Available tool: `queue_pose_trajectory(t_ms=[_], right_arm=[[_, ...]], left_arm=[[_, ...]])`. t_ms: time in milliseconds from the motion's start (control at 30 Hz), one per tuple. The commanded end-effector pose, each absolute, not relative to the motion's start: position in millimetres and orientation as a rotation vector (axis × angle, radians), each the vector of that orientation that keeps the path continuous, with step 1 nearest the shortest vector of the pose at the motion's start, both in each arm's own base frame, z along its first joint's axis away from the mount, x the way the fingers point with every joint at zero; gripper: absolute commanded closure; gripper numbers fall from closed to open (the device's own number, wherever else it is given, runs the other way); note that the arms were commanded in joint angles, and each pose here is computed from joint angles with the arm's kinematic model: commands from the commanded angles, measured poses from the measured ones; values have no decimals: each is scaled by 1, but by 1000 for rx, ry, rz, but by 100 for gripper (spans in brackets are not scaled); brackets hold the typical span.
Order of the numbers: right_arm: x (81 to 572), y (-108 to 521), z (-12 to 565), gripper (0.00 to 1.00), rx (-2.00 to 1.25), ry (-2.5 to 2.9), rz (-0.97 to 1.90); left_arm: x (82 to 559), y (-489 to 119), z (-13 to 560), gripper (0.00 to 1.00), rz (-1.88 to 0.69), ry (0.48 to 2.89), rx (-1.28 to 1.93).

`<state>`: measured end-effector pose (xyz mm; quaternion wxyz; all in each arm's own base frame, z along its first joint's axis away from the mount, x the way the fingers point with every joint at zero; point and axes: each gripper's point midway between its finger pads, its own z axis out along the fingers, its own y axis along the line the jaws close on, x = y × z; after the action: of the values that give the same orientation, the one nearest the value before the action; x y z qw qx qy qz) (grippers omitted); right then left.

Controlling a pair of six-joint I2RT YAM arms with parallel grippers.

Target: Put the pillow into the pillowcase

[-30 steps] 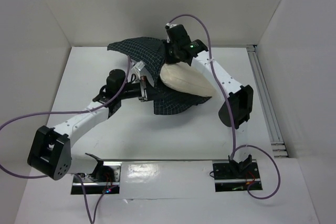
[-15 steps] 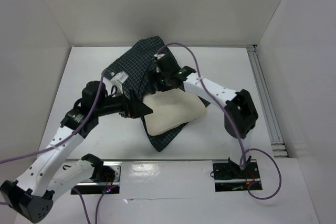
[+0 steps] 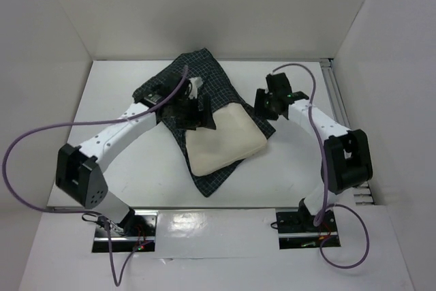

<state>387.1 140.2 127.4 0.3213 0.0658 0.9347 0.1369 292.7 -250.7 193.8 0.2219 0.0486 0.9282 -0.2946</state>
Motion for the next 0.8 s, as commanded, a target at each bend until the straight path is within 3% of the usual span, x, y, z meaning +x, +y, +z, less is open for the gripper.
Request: queue_pose_trajectory(t_ms=[0, 100, 233, 333, 367, 400, 500, 600, 767], right_arm=[[366, 179, 101, 52, 119, 2523, 598], [345, 219, 79, 52, -18, 2616, 710], [302, 295, 104, 52, -352, 2562, 974], [315, 275, 118, 43, -281, 2514, 841], [315, 262, 114, 29, -244, 2520, 806], [324, 245, 125, 21, -189, 2478, 798], [327, 221, 117, 11, -136, 2487, 752], [324, 214, 102, 9, -115, 2521, 737], [322, 213, 90, 8, -111, 2540, 732]], left_arm=[[290, -245, 187, 5, -588, 2645, 158], [291, -251, 180, 4, -562, 2667, 175], [292, -255, 177, 5, -554, 2662, 199], [293, -239, 161, 4, -418, 2715, 154], [290, -237, 155, 3, -373, 2731, 160], [293, -234, 147, 3, -296, 2737, 163], [294, -223, 138, 0, -124, 2740, 163], [295, -210, 131, 0, 26, 2719, 151], [296, -227, 110, 0, -37, 2742, 190]])
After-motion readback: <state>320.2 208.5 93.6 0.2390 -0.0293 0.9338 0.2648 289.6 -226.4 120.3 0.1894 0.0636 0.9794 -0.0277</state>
